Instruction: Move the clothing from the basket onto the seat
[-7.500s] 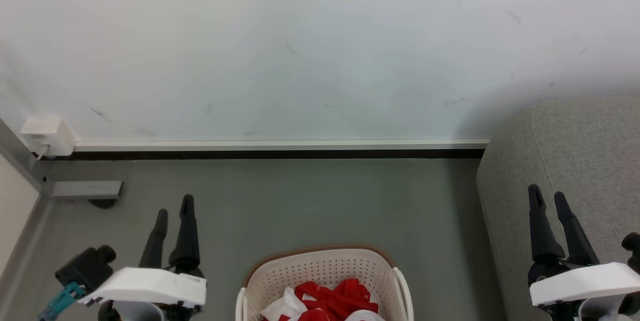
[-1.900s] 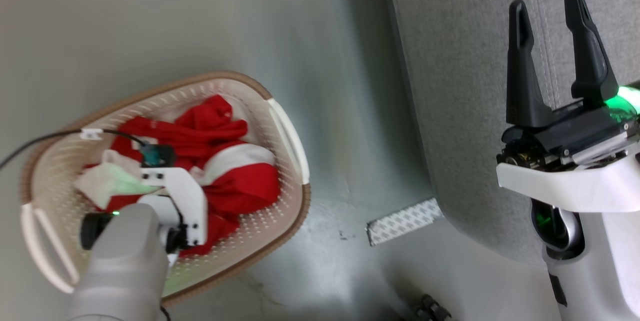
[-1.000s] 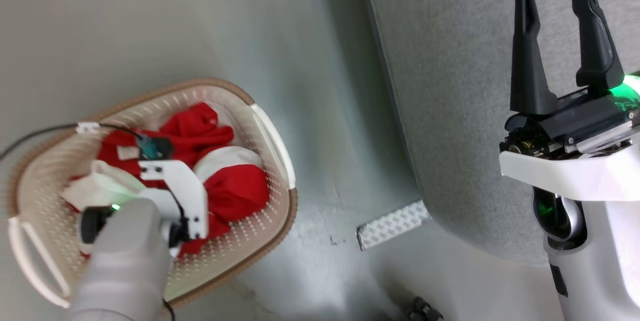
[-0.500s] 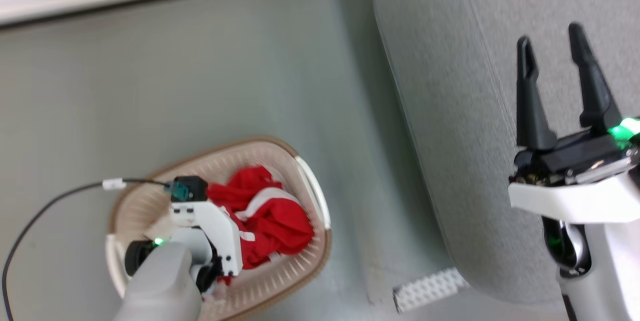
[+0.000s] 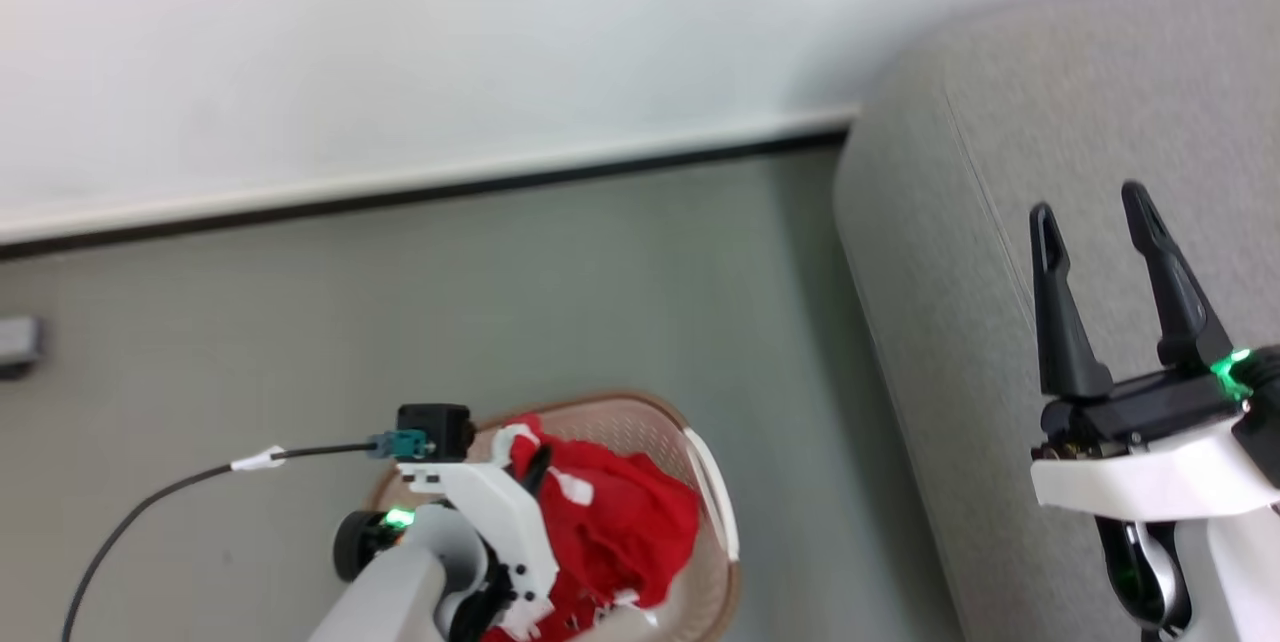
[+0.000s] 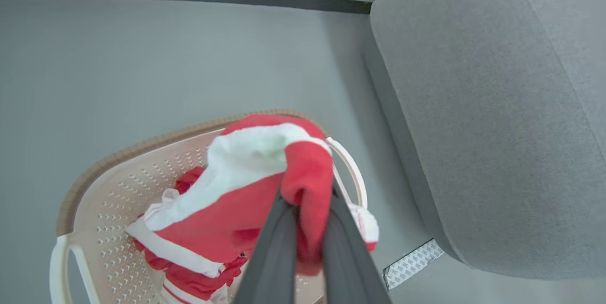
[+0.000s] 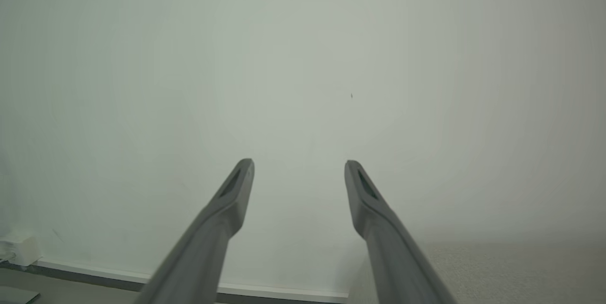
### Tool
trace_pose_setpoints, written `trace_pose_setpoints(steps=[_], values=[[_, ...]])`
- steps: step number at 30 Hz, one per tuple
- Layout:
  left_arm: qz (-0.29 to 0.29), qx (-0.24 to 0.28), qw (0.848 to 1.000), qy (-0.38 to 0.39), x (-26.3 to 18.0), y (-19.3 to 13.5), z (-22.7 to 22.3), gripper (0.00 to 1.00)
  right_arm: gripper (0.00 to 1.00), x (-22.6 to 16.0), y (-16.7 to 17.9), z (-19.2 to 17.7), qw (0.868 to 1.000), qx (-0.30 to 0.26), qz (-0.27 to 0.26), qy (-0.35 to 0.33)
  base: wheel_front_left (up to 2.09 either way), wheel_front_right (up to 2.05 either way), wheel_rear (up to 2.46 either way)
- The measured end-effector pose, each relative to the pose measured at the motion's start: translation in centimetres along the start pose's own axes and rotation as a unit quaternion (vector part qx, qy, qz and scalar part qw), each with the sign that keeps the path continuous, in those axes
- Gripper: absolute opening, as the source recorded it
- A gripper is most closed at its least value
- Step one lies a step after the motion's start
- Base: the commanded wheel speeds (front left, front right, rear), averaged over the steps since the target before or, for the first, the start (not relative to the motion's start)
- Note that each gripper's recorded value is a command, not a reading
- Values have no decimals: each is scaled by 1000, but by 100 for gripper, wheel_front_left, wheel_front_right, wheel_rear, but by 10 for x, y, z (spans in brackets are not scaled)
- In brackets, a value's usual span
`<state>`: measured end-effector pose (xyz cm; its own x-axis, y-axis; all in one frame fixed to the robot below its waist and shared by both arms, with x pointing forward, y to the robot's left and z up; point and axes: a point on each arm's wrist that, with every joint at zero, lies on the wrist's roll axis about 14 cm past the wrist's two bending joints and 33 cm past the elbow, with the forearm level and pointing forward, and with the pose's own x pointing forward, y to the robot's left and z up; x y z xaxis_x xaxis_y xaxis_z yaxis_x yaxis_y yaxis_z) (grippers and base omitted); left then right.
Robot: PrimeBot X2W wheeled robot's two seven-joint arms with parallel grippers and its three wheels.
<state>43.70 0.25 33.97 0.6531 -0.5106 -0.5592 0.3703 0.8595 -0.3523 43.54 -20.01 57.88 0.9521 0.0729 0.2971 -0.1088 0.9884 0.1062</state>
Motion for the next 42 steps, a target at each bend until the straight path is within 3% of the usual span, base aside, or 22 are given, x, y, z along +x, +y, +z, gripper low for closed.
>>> trace_pose_setpoints(steps=[6, 11, 15, 20, 28, 42], values=[[-16, 25, 993, -118, -31, -12, 58, 0, 100, -7, 15, 12, 1000, 5, 21, -12, 0, 0, 0], [-40, 43, 976, -212, -61, -33, 104, 0, 100, -14, 26, 19, 999, 8, 36, -16, 0, 0, 0], [-53, 66, 955, -283, -89, -48, 143, 0, 100, -19, 29, 24, 999, 6, 42, -19, 0, 0, 0], [-79, 104, 914, -384, -133, -80, 195, 0, 100, -31, 33, 26, 999, 11, 43, -18, 0, 0, 0], [-111, 157, 875, -444, -176, -117, 246, 0, 100, -40, 43, 23, 998, 15, 54, -11, 0, 0, 0], [-116, 164, 866, -457, -176, -133, 271, 0, 100, -46, 59, 13, 996, 30, 82, 8, 0, 0, 0]])
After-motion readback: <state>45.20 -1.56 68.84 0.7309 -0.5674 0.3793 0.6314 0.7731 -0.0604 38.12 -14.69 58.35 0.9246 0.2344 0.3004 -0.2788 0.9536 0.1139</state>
